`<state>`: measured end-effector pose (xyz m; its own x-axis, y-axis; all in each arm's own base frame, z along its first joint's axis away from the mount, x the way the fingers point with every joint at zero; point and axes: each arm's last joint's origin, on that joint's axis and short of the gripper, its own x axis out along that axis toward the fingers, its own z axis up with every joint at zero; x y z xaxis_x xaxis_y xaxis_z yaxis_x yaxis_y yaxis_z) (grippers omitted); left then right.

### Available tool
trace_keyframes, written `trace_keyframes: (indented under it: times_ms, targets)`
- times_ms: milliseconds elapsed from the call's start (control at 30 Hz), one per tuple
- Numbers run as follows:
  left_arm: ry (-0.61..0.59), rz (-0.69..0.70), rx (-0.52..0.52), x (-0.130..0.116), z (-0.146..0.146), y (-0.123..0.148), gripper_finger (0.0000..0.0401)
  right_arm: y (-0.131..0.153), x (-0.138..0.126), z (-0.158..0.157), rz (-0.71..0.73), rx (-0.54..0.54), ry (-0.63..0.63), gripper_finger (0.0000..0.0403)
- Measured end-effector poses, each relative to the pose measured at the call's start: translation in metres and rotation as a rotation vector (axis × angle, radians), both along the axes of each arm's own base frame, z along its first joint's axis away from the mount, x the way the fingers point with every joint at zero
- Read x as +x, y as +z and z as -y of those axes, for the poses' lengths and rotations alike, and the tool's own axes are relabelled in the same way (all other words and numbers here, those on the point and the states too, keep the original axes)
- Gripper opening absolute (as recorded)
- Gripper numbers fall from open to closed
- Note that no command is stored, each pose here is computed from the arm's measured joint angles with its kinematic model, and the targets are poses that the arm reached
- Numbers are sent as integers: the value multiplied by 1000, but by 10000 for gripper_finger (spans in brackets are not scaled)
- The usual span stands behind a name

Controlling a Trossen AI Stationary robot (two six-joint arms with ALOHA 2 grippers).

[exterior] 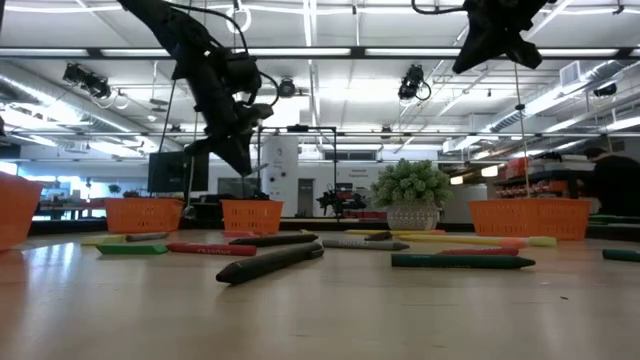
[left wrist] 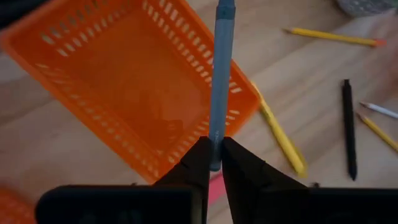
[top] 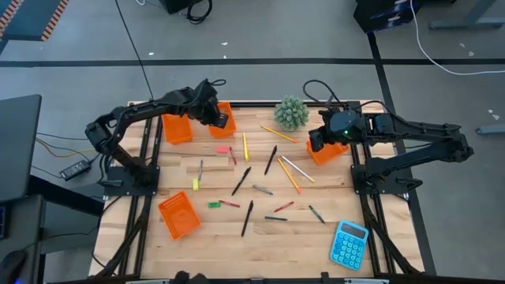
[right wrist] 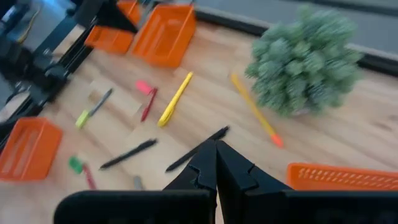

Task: Sort crayons/erasers/pens/pencils in bins
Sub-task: Put the middle gray crayon into the middle orange bin

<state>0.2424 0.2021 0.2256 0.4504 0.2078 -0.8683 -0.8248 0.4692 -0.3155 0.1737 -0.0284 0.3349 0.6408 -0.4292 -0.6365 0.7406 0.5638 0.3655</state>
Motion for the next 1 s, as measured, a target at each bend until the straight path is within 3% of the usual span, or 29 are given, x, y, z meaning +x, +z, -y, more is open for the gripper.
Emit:
trace_keyframes:
  times_ms: [167, 433, 733, 1000]
  targets:
    - [-32, -46, 12, -4, -11, -10, 48, 3, 0, 3, 32, -63, -103, 8]
    - [-60, -88, -15, 2, -14, -28, 37, 9, 3, 13, 86, -114, -134, 8]
    - [-30, -149, -86, 7, -19, -55, 45, 9, 2, 20, 89, -89, -161, 8]
    - [-19, -168, -72, 8, -21, -60, 44, 8, 1, 21, 89, -74, -153, 8]
